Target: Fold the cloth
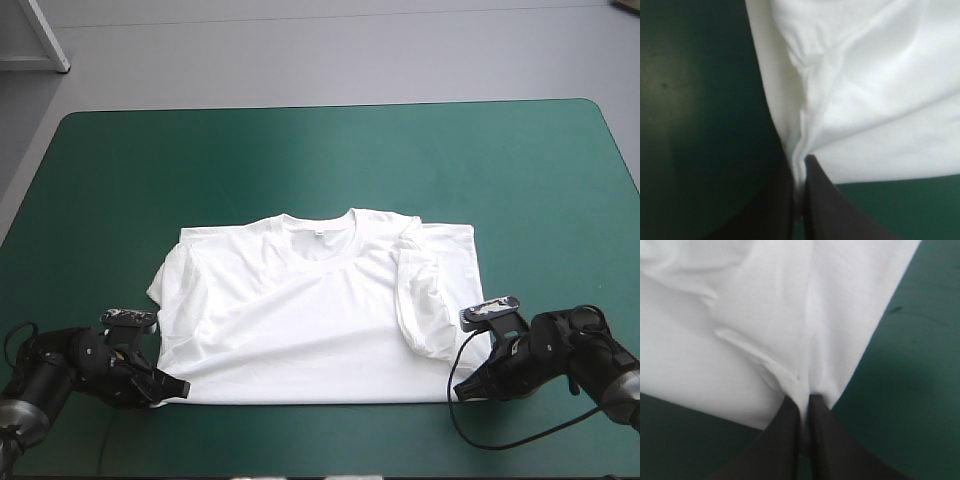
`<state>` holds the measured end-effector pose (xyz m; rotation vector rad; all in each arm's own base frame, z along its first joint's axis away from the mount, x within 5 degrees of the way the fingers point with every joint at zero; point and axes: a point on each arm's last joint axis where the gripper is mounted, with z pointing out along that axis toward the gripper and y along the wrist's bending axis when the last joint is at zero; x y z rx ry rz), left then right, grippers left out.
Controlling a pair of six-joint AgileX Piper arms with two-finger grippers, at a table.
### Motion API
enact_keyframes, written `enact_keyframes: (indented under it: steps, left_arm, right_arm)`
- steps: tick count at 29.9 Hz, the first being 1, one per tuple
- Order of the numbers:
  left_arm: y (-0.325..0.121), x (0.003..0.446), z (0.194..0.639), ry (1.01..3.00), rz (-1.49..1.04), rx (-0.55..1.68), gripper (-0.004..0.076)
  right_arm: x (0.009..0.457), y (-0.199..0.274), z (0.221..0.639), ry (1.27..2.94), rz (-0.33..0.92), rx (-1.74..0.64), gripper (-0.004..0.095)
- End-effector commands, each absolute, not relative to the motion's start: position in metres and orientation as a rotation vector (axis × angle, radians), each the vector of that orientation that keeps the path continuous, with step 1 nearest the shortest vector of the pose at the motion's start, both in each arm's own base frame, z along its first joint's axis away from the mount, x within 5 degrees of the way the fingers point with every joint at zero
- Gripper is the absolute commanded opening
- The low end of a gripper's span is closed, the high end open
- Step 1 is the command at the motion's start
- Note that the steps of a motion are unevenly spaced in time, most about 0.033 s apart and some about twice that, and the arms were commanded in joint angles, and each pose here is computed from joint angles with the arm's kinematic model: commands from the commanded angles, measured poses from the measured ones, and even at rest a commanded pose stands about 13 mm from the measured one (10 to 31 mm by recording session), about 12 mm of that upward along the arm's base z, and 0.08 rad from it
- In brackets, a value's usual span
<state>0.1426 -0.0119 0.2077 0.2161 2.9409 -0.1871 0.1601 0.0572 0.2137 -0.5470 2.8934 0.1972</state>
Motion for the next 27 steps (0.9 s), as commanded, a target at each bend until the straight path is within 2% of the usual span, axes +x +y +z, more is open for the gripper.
enact_keyframes:
  steps: [1,6,16,23,27]
  left_arm:
    - [-0.012,0.138,0.222,2.886,-0.174,0.221,0.0019]
    - [-0.008,0.116,0.233,2.897,-0.115,0.214,0.0019]
    - [-0.008,0.105,0.285,2.679,-0.085,0.189,0.0019]
    - [-0.010,0.129,0.319,2.598,-0.105,0.214,0.0019]
    - [-0.011,0.157,0.332,2.559,-0.104,0.228,0.0019]
  right_arm:
    - [0.153,0.053,0.229,2.851,0.166,-0.557,-0.0008]
    - [0.132,0.048,0.245,2.825,0.189,-0.525,-0.0008]
    - [0.090,0.036,0.275,2.665,0.216,-0.489,-0.0016]
    - [0.105,0.039,0.312,2.461,0.213,-0.461,-0.0018]
    - [0.131,0.044,0.335,2.372,0.173,-0.467,-0.0017]
